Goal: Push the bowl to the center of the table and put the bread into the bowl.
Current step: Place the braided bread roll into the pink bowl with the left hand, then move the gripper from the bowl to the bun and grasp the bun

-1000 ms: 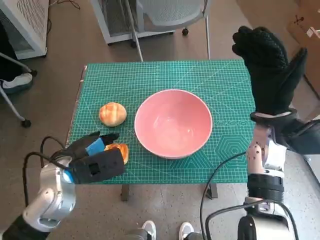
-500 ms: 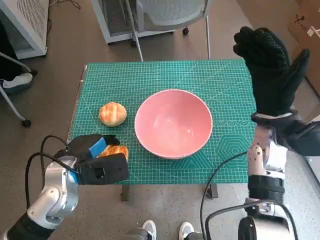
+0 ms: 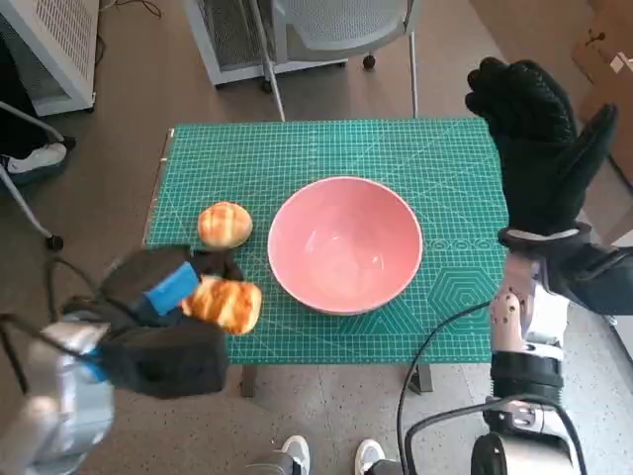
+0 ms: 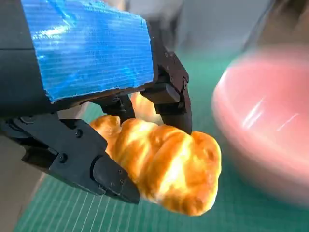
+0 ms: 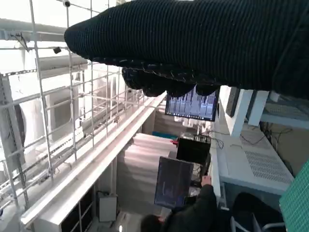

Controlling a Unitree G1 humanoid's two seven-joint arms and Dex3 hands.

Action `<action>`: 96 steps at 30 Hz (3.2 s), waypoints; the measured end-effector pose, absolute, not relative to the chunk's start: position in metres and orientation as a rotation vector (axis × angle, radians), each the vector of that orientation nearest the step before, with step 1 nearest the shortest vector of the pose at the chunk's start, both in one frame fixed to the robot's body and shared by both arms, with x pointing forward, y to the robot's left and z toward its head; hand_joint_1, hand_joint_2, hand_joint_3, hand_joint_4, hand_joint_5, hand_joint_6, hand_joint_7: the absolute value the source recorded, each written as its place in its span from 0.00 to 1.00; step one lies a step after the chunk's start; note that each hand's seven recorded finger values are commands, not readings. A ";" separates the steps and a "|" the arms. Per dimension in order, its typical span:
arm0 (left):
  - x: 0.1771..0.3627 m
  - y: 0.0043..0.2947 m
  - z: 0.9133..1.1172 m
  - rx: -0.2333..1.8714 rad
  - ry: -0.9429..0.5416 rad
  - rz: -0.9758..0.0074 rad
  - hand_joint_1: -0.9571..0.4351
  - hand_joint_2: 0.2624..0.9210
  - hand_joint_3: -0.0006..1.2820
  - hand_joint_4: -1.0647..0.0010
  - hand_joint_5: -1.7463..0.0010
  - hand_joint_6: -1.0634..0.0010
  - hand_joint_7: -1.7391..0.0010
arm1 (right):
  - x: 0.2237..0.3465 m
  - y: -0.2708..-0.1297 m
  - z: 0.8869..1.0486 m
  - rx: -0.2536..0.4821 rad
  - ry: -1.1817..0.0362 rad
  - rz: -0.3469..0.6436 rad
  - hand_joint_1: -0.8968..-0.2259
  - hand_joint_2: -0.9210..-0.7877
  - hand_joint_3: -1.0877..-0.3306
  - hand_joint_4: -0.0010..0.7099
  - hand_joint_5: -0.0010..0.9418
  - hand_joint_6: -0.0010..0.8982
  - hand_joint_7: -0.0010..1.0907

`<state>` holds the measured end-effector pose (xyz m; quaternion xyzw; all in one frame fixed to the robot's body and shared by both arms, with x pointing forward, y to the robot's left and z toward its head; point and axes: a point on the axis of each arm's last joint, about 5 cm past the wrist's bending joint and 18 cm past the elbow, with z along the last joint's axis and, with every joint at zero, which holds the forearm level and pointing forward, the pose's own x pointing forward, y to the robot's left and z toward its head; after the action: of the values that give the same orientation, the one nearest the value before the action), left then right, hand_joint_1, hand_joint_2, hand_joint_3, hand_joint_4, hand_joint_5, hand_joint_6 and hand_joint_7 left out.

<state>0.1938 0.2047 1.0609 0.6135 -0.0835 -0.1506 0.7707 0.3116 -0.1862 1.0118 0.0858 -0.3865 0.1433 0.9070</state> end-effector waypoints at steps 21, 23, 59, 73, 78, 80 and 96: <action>0.228 0.189 1.106 1.332 -0.897 -0.396 0.69 0.92 0.00 0.22 0.45 0.19 0.44 | 0.312 -0.186 1.008 0.175 -0.787 0.294 0.46 0.00 0.65 0.56 0.00 0.48 0.01; 0.237 0.186 1.102 1.328 -0.912 -0.437 0.69 0.93 0.00 0.24 0.44 0.21 0.43 | 0.312 -0.186 1.008 0.174 -0.789 0.293 0.46 0.00 0.64 0.56 0.00 0.48 0.01; 0.334 0.157 1.015 1.522 -0.856 -0.688 0.55 0.91 0.05 0.59 0.80 0.52 0.63 | 0.300 -0.189 0.998 0.144 -0.799 0.241 0.49 0.00 0.58 0.57 0.00 0.47 0.01; 0.339 0.153 1.008 1.557 -0.709 -0.683 0.27 0.98 0.02 0.92 1.00 0.82 1.00 | 0.299 -0.189 0.998 0.142 -0.806 0.225 0.47 0.00 0.58 0.57 0.00 0.47 0.00; 0.339 0.154 1.007 1.557 -0.719 -0.652 0.22 1.00 0.04 0.96 1.00 0.84 1.00 | 0.299 -0.189 0.997 0.142 -0.802 0.222 0.47 0.00 0.59 0.57 0.00 0.47 0.00; 0.339 0.154 1.007 1.553 -0.727 -0.646 0.21 1.00 0.04 0.97 1.00 0.84 1.00 | 0.299 -0.189 0.996 0.143 -0.799 0.221 0.47 0.00 0.59 0.57 0.00 0.47 0.00; 0.338 0.173 1.010 1.475 -0.749 -0.602 0.16 1.00 0.11 0.97 0.99 0.81 0.99 | 0.300 -0.187 0.995 0.155 -0.792 0.225 0.47 0.00 0.59 0.57 0.00 0.48 0.01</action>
<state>0.3378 0.1734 1.0098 0.6459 -0.3280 -0.2636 0.6370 0.3000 -0.1871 0.9947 0.0751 -0.3847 0.1092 0.9135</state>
